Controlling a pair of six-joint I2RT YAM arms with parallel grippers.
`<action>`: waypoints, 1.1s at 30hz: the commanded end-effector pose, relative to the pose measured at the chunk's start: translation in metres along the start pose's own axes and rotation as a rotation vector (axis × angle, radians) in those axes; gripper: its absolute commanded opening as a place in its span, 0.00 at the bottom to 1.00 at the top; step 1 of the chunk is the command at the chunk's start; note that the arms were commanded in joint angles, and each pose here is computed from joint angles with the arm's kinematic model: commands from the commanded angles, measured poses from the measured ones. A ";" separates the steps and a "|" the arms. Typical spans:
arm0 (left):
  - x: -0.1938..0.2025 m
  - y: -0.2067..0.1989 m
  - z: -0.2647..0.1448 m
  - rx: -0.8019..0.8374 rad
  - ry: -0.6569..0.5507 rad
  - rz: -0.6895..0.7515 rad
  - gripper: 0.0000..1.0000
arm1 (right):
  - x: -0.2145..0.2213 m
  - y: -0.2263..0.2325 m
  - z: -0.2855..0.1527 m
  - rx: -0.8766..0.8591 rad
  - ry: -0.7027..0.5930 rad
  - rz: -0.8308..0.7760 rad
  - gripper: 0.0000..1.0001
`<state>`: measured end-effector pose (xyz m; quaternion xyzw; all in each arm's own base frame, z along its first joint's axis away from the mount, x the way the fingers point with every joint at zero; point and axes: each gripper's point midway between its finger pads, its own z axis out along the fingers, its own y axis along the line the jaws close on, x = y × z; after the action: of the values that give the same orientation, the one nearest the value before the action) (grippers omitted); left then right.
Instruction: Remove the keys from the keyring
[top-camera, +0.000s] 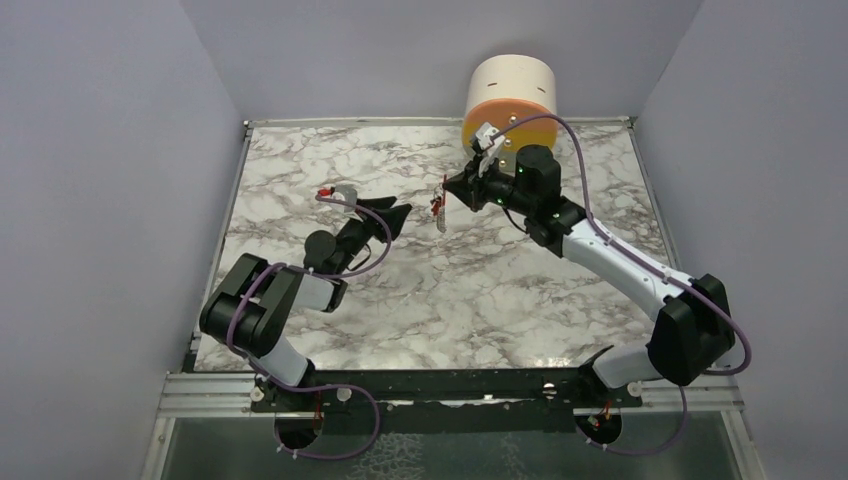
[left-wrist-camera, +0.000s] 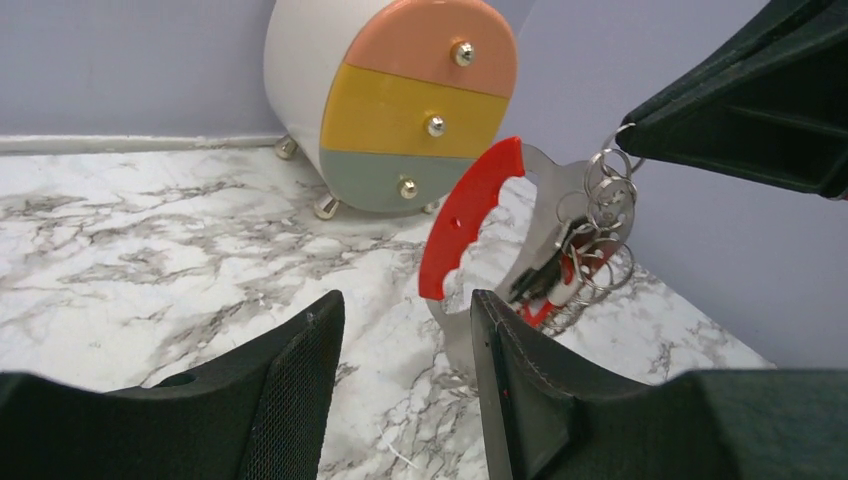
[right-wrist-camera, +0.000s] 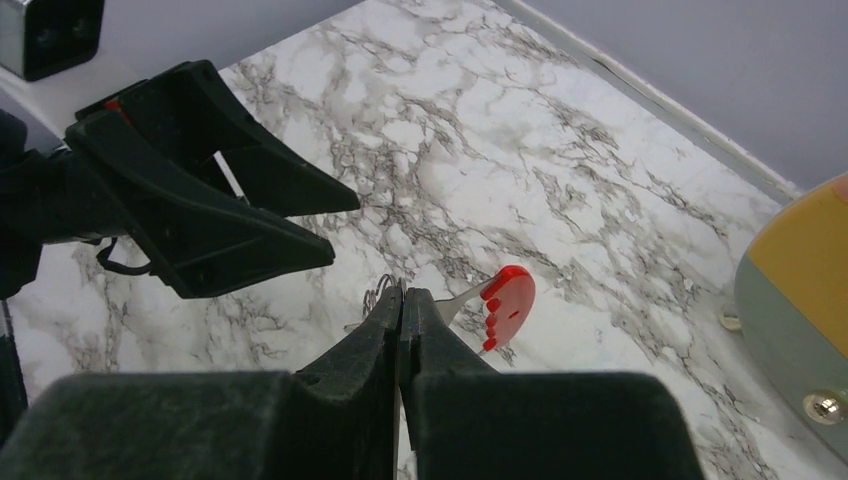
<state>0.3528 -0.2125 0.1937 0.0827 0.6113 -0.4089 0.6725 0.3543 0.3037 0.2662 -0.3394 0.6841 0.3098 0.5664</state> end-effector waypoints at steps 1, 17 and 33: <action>-0.029 -0.012 0.015 0.059 -0.101 0.031 0.52 | -0.031 0.012 -0.014 -0.050 -0.097 -0.077 0.02; -0.071 -0.055 0.038 0.250 -0.137 0.086 0.53 | -0.048 0.050 -0.054 -0.181 -0.226 -0.209 0.02; -0.072 -0.114 -0.012 0.512 -0.089 0.159 0.57 | -0.075 0.081 -0.088 -0.289 -0.335 -0.303 0.02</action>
<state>0.3072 -0.2393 0.2873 0.2304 0.4951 -0.4625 0.6984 0.2626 0.2876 0.3382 -0.4410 0.5156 0.3575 0.6418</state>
